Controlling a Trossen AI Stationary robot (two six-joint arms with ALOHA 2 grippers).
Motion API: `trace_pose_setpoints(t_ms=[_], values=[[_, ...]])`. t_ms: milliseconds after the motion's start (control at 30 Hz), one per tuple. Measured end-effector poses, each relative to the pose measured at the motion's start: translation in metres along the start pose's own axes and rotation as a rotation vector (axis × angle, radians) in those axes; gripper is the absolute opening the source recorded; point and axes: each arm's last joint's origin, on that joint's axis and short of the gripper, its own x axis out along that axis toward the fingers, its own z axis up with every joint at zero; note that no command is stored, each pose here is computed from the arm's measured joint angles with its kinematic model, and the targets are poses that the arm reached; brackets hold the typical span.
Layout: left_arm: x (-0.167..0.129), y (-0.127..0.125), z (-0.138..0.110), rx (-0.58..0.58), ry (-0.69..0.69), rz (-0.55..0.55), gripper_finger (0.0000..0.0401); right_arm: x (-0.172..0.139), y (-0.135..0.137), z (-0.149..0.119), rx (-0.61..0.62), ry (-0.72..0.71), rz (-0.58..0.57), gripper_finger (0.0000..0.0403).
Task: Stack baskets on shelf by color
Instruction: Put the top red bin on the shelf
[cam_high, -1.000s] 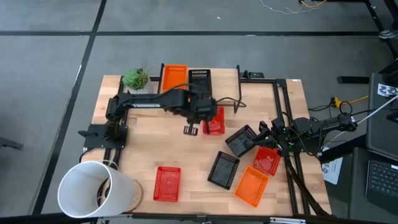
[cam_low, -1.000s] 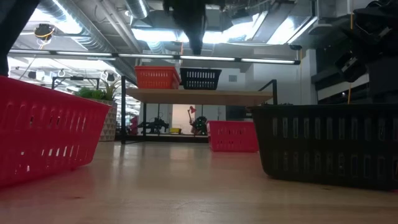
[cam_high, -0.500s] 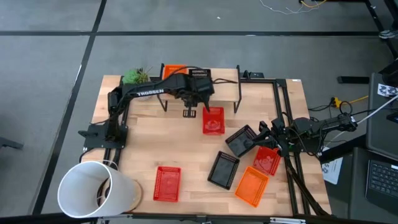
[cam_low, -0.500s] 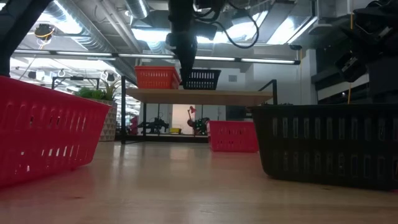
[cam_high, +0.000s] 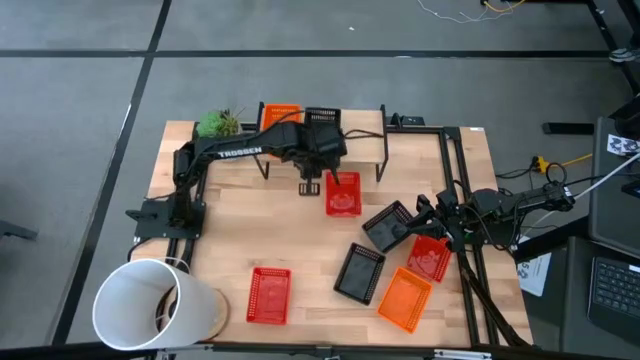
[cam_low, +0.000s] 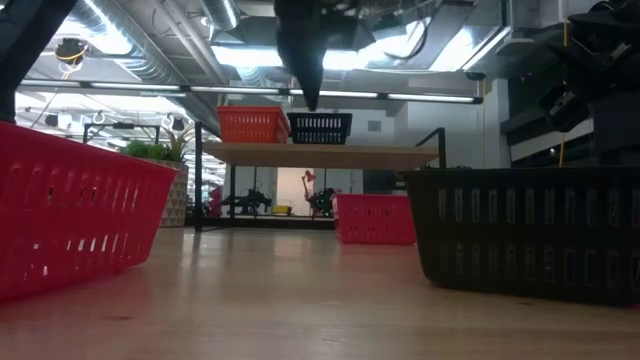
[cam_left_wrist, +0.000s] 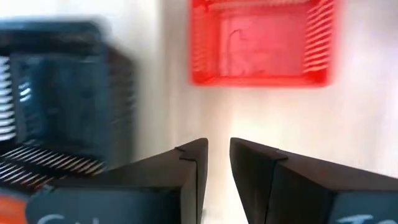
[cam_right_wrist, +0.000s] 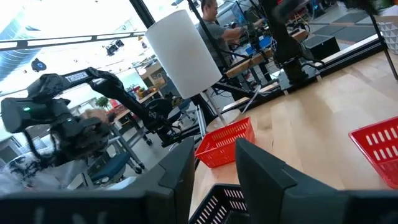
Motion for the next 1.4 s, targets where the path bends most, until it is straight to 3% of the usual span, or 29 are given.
trace_pose_setpoints(t_ms=[100, 167, 300, 400, 533, 667, 800, 1067, 1200, 1400], values=[[-0.011, -0.024, 0.004, -0.017, -0.013, -0.051, 0.006, 0.0, 0.002, 0.003, 0.002, -0.035, 0.022, 0.0117], [-0.019, -0.041, 0.002, -0.002, 0.026, -0.079, 0.006, -0.001, 0.008, 0.013, -0.016, -0.131, 0.082, 0.0117], [-0.033, -0.07, -0.012, 0.115, 0.162, -0.132, 0.006, -0.006, 0.026, 0.039, -0.153, -0.241, 0.16, 0.0117], [-0.038, -0.087, -0.021, 0.189, 0.237, -0.293, 0.006, -0.005, 0.041, 0.063, -0.189, -0.203, 0.136, 0.0117], [-0.046, -0.105, -0.027, 0.23, 0.205, -0.411, 0.006, 0.006, 0.059, 0.093, -0.184, -0.041, -0.001, 0.0117], [-0.041, -0.11, -0.043, 0.259, 0.268, -0.388, 0.006, 0.027, 0.067, 0.114, -0.127, 0.162, -0.232, 0.0117], [-0.043, -0.097, -0.071, 0.17, 0.276, -0.371, 0.0054, 0.052, 0.07, 0.122, -0.062, 0.377, -0.379, 0.0117], [-0.025, -0.085, -0.143, 0.034, 0.06, -0.365, 0.0033, 0.103, 0.052, 0.097, 0.064, 0.615, -0.564, 0.0117], [-0.013, -0.088, -0.177, -0.019, -0.019, -0.356, 0.0032, 0.121, 0.037, 0.076, 0.177, 0.669, -0.72, 0.0117], [0.007, -0.092, -0.203, -0.088, -0.182, -0.287, 0.0032, 0.146, 0.015, 0.045, 0.263, 0.741, -0.864, 0.0117]])
